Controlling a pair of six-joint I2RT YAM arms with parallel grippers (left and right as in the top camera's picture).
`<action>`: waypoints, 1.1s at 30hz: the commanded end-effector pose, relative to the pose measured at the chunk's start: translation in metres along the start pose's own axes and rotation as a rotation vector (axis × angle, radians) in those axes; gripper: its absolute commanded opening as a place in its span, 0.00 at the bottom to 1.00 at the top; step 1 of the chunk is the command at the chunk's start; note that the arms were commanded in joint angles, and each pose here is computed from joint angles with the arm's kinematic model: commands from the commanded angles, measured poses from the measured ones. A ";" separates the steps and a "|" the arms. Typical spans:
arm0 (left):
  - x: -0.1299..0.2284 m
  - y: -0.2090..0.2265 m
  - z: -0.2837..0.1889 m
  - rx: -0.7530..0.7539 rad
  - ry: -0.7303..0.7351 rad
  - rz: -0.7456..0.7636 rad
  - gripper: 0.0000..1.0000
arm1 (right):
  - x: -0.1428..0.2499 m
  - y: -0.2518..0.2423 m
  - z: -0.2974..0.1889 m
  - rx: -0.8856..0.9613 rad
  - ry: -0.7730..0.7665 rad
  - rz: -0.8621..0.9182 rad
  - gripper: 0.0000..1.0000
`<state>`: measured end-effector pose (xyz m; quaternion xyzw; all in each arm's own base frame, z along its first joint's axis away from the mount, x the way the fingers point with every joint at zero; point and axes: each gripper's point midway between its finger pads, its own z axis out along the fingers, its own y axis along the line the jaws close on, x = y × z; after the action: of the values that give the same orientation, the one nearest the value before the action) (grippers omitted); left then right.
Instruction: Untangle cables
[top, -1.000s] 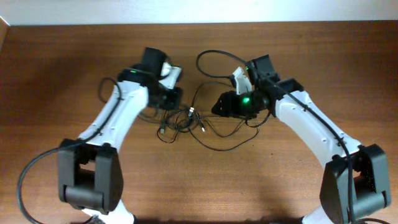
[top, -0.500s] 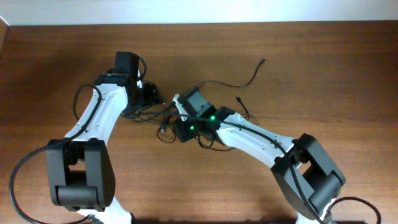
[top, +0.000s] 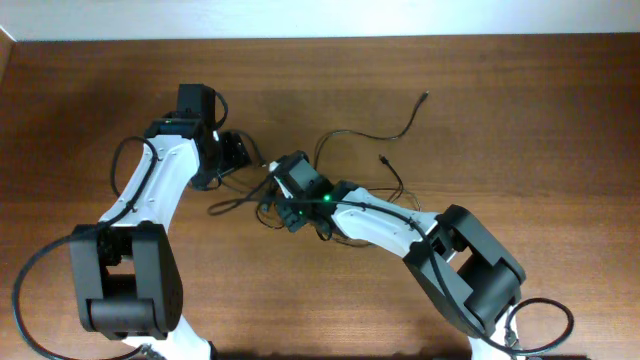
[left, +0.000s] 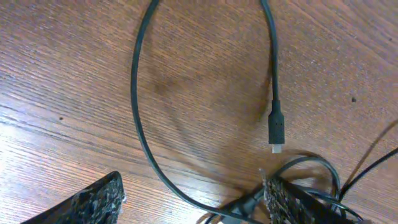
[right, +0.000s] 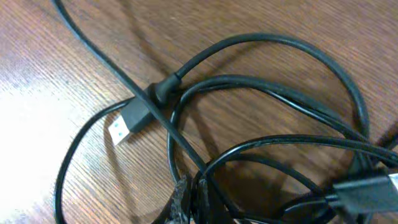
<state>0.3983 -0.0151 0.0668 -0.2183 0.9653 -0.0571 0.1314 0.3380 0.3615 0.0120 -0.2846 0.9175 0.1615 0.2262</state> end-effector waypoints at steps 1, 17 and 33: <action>0.004 -0.017 -0.002 0.104 0.021 0.068 0.74 | -0.042 0.002 -0.052 -0.176 -0.089 0.197 0.04; 0.013 -0.028 0.019 0.171 0.088 0.098 0.90 | 0.002 -0.012 -0.025 -0.028 0.040 -0.088 0.45; 0.013 -0.028 0.019 0.172 0.085 0.099 0.90 | 0.024 -0.015 -0.008 -0.012 0.056 -0.259 0.36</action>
<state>0.4071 -0.0460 0.0558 -0.1588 0.9702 -0.1391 0.1189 0.3304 0.3376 0.0137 -0.4028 0.8772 0.1362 0.2229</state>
